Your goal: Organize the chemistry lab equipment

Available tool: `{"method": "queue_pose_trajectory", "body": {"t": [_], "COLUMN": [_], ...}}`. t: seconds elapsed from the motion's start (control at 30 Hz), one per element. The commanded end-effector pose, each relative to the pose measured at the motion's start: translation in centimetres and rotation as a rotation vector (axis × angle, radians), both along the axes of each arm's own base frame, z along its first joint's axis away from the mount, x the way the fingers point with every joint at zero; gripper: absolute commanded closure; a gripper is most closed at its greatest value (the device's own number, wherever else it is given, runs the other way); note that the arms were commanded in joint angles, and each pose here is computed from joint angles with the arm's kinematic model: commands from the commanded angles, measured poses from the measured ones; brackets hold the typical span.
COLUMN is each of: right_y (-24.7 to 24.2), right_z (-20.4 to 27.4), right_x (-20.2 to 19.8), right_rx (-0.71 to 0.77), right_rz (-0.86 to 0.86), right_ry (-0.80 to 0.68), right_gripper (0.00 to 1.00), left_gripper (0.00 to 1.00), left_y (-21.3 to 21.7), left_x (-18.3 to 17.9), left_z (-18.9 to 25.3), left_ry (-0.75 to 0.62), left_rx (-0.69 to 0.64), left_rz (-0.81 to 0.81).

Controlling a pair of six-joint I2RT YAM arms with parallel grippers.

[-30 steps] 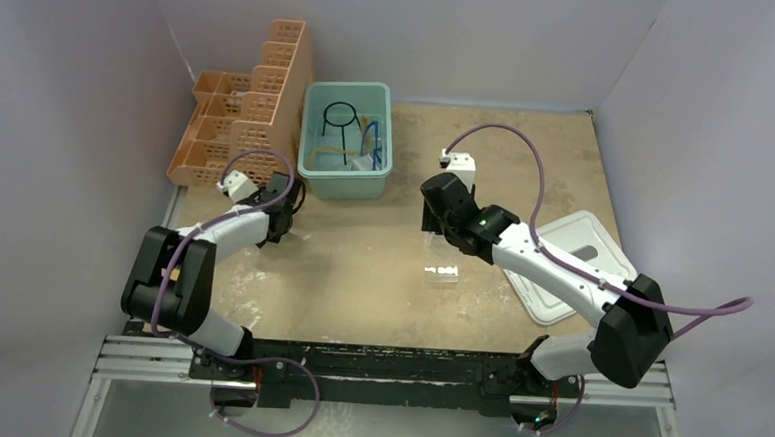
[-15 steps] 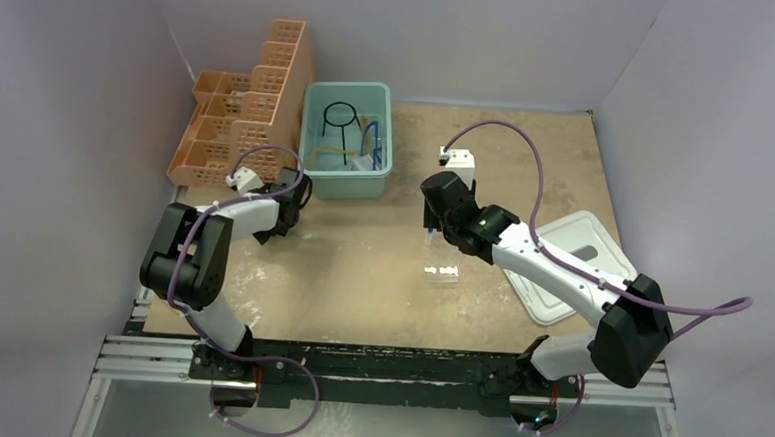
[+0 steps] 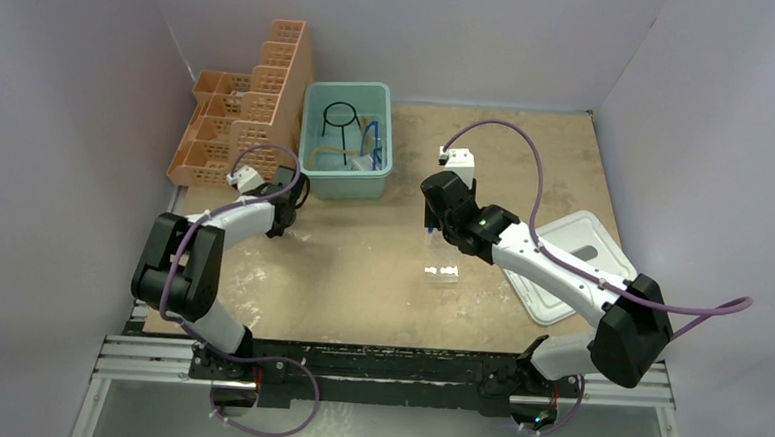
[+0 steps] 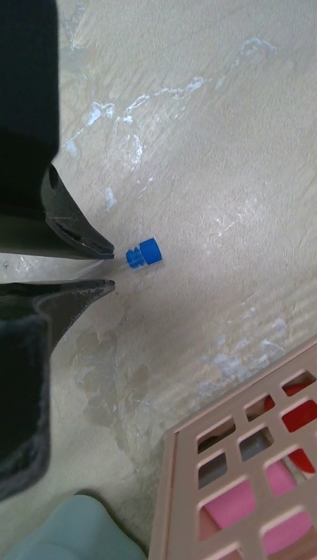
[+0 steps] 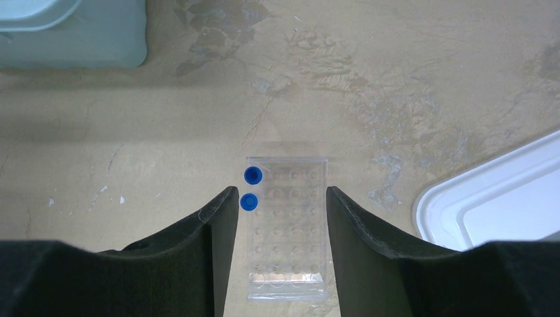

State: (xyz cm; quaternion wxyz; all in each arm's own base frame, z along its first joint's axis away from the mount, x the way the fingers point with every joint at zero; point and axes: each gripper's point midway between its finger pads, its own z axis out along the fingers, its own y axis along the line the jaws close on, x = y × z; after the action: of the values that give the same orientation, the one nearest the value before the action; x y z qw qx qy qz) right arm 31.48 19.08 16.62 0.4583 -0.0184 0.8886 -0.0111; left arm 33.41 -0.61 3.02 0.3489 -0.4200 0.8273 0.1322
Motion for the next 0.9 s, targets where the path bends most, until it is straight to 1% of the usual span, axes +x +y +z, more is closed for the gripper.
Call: {"method": "queue_pose_trajectory", "body": {"t": [0.0,0.07,0.27,0.43,0.47,0.5,0.6,0.63,0.7,0.77,0.87], "right_y": [0.0,-0.1,-0.1,-0.3,-0.4,-0.3,-0.3,-0.2,0.8,1.9,3.9], "right_z": [1.3,1.1,0.9,0.9,0.9,0.9,1.0,1.0,1.0,1.2,2.2], "right_x": [0.7,0.6,0.3,0.1,0.1,0.1,-0.1,-0.1,-0.3,-0.5,-1.0], "right_rx": [0.017,0.017,0.026,0.029,0.03,0.032,0.038,0.044,0.066,0.101,0.193], "right_rz": [-0.017,-0.016,-0.015,-0.019,-0.022,-0.022,-0.02,-0.015,0.037,0.092,0.2], "right_ry": [-0.046,-0.042,-0.035,-0.034,-0.033,-0.032,-0.03,-0.027,-0.014,0.0,0.003], "right_gripper": [0.46,0.46,0.46,0.46,0.46,0.46,0.46,0.46,0.46,0.46,0.45], "left_gripper": [0.85,0.85,0.7,0.68,0.69,0.73,0.87,0.89,0.91,0.91,0.91], "left_y": [-2.0,-2.6,-2.7,-3.1,-3.1,-3.1,-3.4,-3.6,-4.3,-5.5,-9.6], "left_x": [-0.1,-0.7,-1.8,-2.2,-2.3,-2.4,-2.4,-2.3,-2.0,-1.8,-2.0], "left_z": [-0.2,-0.6,-1.7,-2.3,-2.4,-2.5,-2.5,-2.3,-1.3,0.4,2.9], "left_ry": [-0.003,0.007,0.047,0.079,0.085,0.091,0.102,0.099,0.075,0.024,-0.082], "left_rx": [-0.098,-0.12,-0.119,-0.129,-0.128,-0.128,-0.119,-0.111,-0.099,-0.065,-0.07], "left_rz": [-0.088,-0.104,-0.114,-0.124,-0.127,-0.132,-0.159,-0.171,-0.207,-0.256,-0.382]}}
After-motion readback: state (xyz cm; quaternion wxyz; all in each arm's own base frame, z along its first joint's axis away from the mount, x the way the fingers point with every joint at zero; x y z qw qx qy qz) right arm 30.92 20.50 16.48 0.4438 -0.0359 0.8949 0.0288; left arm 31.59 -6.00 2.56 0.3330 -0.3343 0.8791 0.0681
